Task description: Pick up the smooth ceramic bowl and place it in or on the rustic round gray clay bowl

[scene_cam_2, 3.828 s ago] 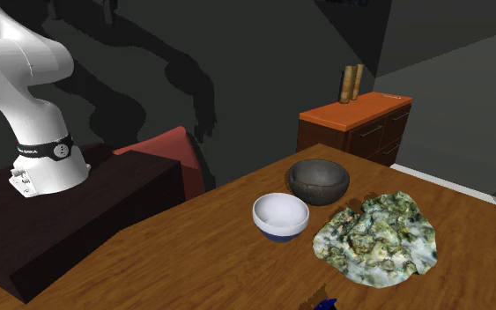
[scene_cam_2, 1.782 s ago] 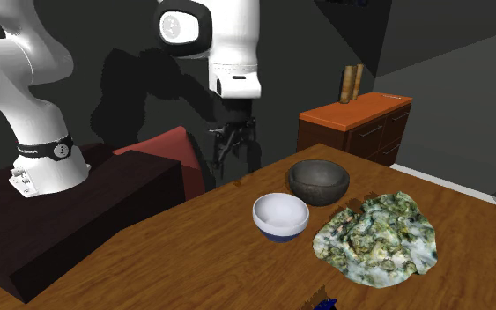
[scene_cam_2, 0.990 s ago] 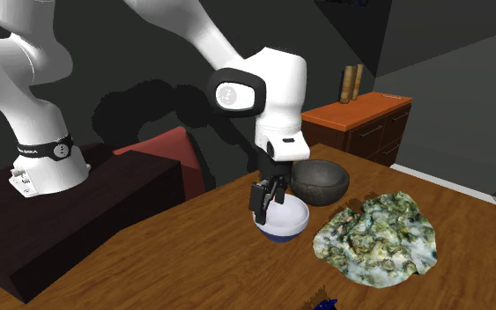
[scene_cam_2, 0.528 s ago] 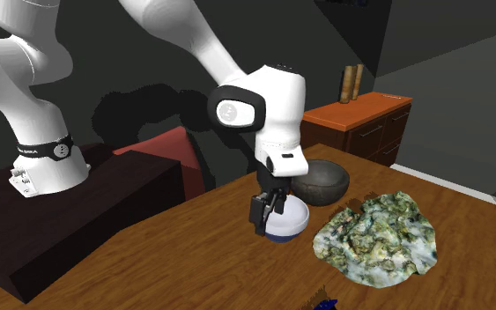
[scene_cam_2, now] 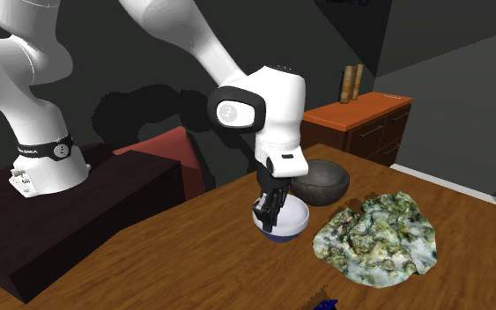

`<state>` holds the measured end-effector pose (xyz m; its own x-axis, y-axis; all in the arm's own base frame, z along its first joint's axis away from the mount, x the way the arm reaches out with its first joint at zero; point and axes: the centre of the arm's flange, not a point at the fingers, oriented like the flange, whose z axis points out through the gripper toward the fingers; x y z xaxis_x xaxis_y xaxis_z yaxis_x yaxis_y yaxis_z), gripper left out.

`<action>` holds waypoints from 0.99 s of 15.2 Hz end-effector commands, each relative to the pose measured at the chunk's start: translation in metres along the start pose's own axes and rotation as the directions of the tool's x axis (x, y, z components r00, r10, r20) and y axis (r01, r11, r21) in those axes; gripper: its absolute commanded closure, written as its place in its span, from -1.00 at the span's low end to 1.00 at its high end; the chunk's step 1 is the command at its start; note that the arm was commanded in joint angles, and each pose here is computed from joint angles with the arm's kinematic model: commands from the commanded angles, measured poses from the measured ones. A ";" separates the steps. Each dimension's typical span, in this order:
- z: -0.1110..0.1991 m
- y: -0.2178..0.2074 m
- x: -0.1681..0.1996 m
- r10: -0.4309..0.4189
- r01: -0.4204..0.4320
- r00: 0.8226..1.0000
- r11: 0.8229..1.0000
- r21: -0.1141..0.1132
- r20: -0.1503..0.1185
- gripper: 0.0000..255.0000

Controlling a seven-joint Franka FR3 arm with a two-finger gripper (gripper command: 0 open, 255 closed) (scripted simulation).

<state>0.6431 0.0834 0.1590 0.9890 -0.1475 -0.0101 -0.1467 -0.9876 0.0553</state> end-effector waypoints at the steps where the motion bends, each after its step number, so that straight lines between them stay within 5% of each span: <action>1: 0.000 0.000 0.000 0.000 0.000 1.000 1.000 0.000 0.000 1.00; 7: 0.000 0.000 0.000 0.000 0.000 1.000 1.000 0.000 0.000 1.00; 15: -0.042 0.002 0.000 0.000 0.000 1.000 1.000 0.000 0.000 1.00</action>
<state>0.6427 0.0823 0.1959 0.9890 -0.1476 -0.0101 -0.1468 -0.9876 0.0553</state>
